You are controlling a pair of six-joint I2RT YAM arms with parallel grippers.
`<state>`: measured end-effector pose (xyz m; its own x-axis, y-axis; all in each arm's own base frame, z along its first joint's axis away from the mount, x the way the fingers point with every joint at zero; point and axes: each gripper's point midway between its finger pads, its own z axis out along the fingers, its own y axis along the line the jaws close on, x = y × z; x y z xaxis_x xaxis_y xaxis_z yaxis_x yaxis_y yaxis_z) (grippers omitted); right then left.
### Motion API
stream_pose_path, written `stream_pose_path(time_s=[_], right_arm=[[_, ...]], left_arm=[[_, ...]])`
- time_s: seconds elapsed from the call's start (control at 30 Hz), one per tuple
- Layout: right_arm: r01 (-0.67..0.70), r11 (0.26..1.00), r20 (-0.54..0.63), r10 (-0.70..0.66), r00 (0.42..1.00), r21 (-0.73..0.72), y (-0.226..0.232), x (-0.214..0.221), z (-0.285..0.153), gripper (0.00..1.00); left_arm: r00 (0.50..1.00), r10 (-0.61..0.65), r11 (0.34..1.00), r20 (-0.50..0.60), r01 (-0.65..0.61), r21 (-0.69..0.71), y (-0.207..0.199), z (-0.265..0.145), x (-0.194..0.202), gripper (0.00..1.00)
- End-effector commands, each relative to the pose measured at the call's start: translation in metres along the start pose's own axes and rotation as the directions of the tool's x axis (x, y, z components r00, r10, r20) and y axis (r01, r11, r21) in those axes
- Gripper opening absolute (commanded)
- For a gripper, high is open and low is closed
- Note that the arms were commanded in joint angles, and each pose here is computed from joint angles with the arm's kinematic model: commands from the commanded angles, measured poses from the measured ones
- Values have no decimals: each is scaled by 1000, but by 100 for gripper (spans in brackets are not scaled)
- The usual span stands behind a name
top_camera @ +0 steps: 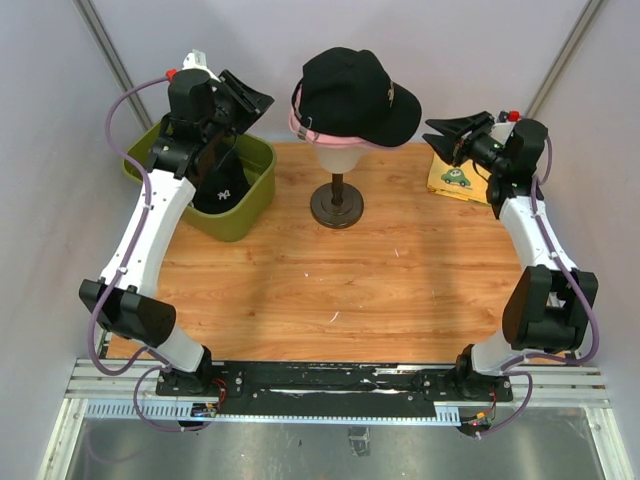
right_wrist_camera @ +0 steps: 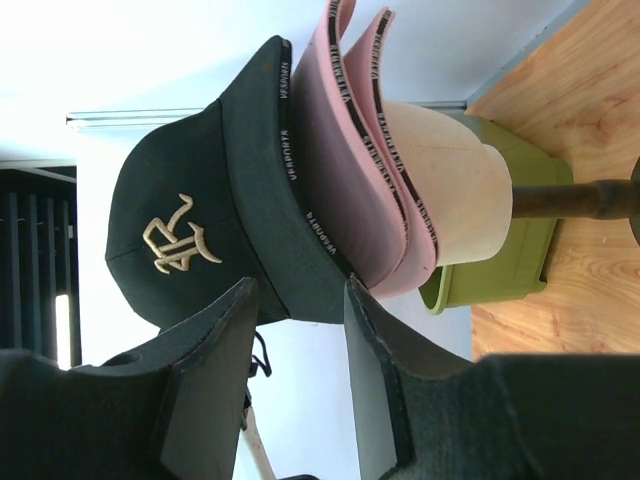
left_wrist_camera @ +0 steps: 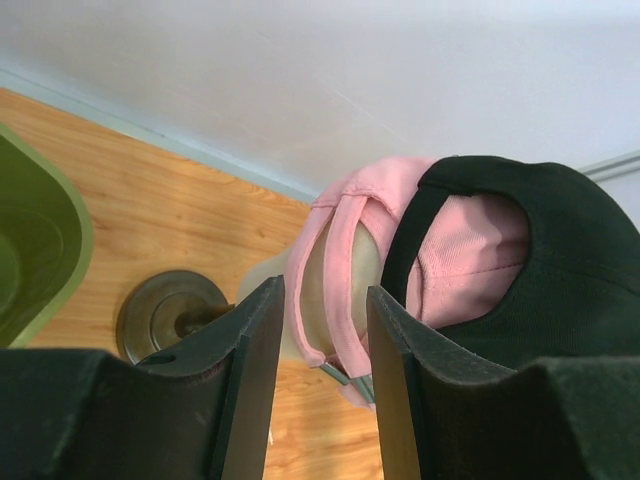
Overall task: Stack the hats
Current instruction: Stack the hat on the hat, then pick up the hat from the bin.
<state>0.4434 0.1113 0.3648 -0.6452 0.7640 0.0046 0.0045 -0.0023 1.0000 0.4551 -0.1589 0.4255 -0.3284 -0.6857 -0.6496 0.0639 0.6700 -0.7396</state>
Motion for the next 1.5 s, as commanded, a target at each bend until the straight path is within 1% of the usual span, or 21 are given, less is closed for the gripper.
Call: stream_pose_path(time_s=[0.0,0.17,0.33,0.4,0.5,0.6,0.77,0.93,1.23,1.47], right_arm=[[79,997,36,-78,996,-17,13,-3,-11,42],[113,993,53,-112,992,-18,22,-3,-13,42],[173,985,67,-173,983,3,29,0,-18,42],[188,982,66,-188,980,5,31,2,-20,42],[204,979,64,-204,977,15,31,4,-22,43],[222,975,61,-222,973,15,31,7,-24,43],[270,963,73,-270,960,9,37,6,-26,43],[295,956,83,-294,952,6,46,4,-25,43],[316,949,90,-316,944,20,50,-3,-19,43],[316,948,86,-317,944,23,47,-6,-11,44]], left_arm=[[997,3,1000,72,-3,5,-6,-15,-18,43],[994,8,1000,109,-5,-26,3,-27,-21,44],[991,30,999,133,-26,-31,2,-38,-30,45],[990,36,999,139,-35,-7,-2,-40,-31,49],[990,31,997,138,-39,60,-9,-36,-31,51],[993,7,985,120,-28,171,-21,-27,-30,52],[996,-30,942,81,1,334,-42,-16,-27,52],[999,5,905,46,-24,425,-62,-1,-28,51],[998,64,911,29,-70,407,-54,16,-21,50],[992,125,903,17,-121,411,-61,25,-13,50]])
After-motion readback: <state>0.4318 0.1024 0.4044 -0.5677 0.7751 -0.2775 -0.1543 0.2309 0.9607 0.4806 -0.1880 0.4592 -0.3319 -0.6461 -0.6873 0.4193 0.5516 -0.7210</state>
